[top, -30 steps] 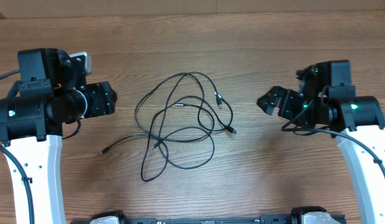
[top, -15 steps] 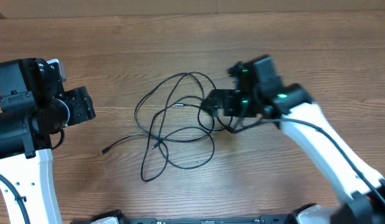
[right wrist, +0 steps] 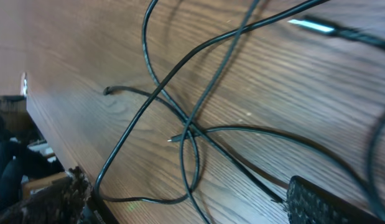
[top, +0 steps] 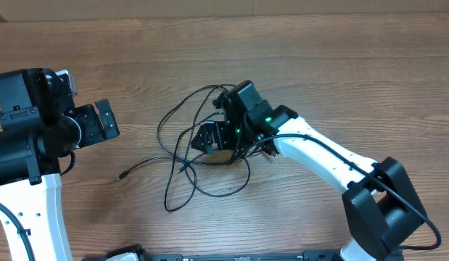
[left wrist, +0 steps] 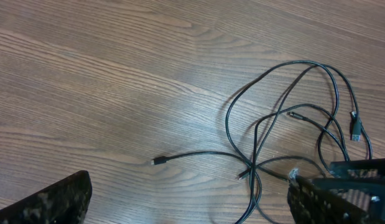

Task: Untangle cables
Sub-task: 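Move the right gripper down onto the cable pile at center, then grasp the cable pile with the right gripper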

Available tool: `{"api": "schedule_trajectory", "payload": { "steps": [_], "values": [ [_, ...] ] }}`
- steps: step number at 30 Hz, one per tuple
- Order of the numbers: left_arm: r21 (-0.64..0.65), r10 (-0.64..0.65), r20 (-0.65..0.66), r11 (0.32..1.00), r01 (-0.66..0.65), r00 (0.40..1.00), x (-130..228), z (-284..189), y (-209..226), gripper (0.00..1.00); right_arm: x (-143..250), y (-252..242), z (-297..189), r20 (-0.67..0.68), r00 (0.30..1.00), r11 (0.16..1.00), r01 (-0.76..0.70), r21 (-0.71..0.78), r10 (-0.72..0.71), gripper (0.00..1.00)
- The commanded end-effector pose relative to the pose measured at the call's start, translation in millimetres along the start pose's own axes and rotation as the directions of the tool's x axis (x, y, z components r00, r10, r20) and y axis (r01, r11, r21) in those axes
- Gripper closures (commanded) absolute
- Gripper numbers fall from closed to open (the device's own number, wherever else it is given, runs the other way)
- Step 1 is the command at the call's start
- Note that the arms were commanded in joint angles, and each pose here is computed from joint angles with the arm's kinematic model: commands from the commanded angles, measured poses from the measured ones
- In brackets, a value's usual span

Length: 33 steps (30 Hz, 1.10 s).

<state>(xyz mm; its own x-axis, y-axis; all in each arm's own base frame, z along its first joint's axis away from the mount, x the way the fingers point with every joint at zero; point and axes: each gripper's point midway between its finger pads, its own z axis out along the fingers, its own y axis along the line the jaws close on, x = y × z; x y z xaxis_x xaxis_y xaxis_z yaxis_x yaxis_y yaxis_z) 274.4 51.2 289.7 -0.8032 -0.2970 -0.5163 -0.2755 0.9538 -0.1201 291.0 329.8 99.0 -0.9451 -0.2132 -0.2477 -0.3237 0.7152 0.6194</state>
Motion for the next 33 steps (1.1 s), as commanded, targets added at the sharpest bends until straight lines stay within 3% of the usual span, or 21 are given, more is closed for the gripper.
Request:
{"api": "schedule_trajectory", "payload": {
  "steps": [1,11,24,33],
  "values": [
    [-0.007,-0.002,0.023,1.0,0.003,1.0,-2.6,-5.8,1.8,0.0,4.0,12.0,6.2,-0.005,1.0,0.999,0.028,-0.027,-0.028,0.0],
    [-0.007,-0.002,0.023,1.0,0.003,1.0,-2.6,-5.8,1.8,0.0,14.3,27.5,13.5,-0.027,0.999,0.998,0.036,-0.047,-0.038,0.0],
    [-0.007,-0.002,0.023,1.0,0.003,1.0,-2.6,-5.8,1.9,0.0,52.6,63.7,43.8,-0.059,0.983,0.985,0.174,0.003,-0.174,0.0],
    [-0.007,-0.002,0.023,1.0,0.003,1.0,-2.6,-5.8,1.8,0.0,46.6,56.3,68.8,-0.047,0.999,1.0,-0.019,0.004,0.019,0.0]
  ]
}}
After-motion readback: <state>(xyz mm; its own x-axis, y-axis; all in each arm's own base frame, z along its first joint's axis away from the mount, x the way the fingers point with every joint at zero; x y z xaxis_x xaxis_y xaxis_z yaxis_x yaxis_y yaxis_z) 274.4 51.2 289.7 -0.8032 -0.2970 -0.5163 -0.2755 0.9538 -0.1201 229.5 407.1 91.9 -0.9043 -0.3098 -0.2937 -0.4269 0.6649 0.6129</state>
